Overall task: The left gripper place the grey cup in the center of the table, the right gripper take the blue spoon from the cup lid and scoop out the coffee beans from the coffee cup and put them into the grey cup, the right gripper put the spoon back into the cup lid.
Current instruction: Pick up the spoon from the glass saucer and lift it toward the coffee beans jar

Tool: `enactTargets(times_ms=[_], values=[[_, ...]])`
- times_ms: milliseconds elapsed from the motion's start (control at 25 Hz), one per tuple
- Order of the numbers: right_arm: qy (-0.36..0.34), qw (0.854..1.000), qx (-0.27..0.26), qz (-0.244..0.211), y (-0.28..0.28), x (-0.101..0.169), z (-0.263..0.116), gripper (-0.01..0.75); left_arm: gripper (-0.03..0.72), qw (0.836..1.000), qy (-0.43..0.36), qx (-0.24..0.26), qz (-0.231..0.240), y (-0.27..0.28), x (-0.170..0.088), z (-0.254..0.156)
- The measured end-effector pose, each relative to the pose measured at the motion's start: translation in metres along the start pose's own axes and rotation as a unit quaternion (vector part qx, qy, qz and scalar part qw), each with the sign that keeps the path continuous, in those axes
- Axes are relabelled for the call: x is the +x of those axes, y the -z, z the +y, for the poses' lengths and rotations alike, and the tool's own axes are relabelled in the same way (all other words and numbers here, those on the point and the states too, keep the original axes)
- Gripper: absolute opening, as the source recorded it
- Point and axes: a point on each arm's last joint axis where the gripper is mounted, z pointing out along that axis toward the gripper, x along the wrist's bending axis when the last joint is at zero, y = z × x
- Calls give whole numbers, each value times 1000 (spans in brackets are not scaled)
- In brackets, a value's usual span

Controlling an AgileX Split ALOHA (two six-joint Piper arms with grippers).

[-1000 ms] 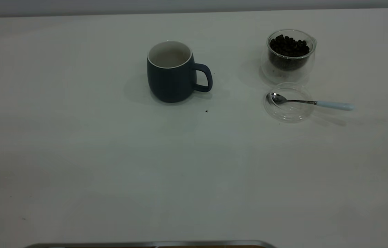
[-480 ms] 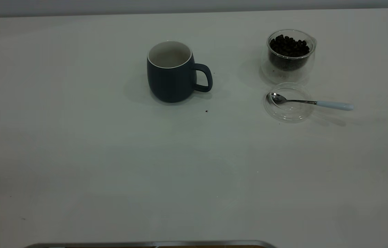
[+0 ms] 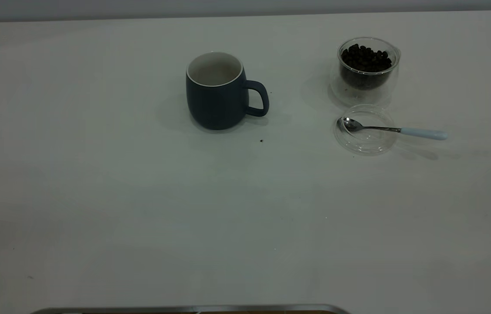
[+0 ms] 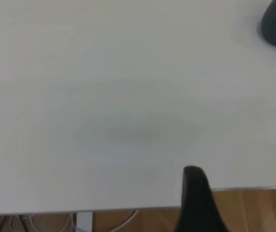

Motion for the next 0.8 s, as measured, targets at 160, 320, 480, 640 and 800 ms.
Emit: enactTargets(times_ms=[160, 320, 480, 640, 800], values=[[0, 1000, 0, 0, 0, 0, 0, 561, 545, 1000, -4, 0, 0, 0, 0, 0], [0, 1000, 0, 0, 0, 0, 0, 561, 545, 1000, -4, 0, 0, 0, 0, 0], [0, 1000, 0, 0, 0, 0, 0, 561, 545, 1000, -4, 0, 0, 0, 0, 0], [0, 1000, 0, 1, 0, 0, 0, 561, 545, 1000, -4, 0, 0, 0, 0, 0], [-9, 1000, 0, 8, 0, 1, 0, 561, 545, 1000, -4, 0, 0, 0, 0, 0]])
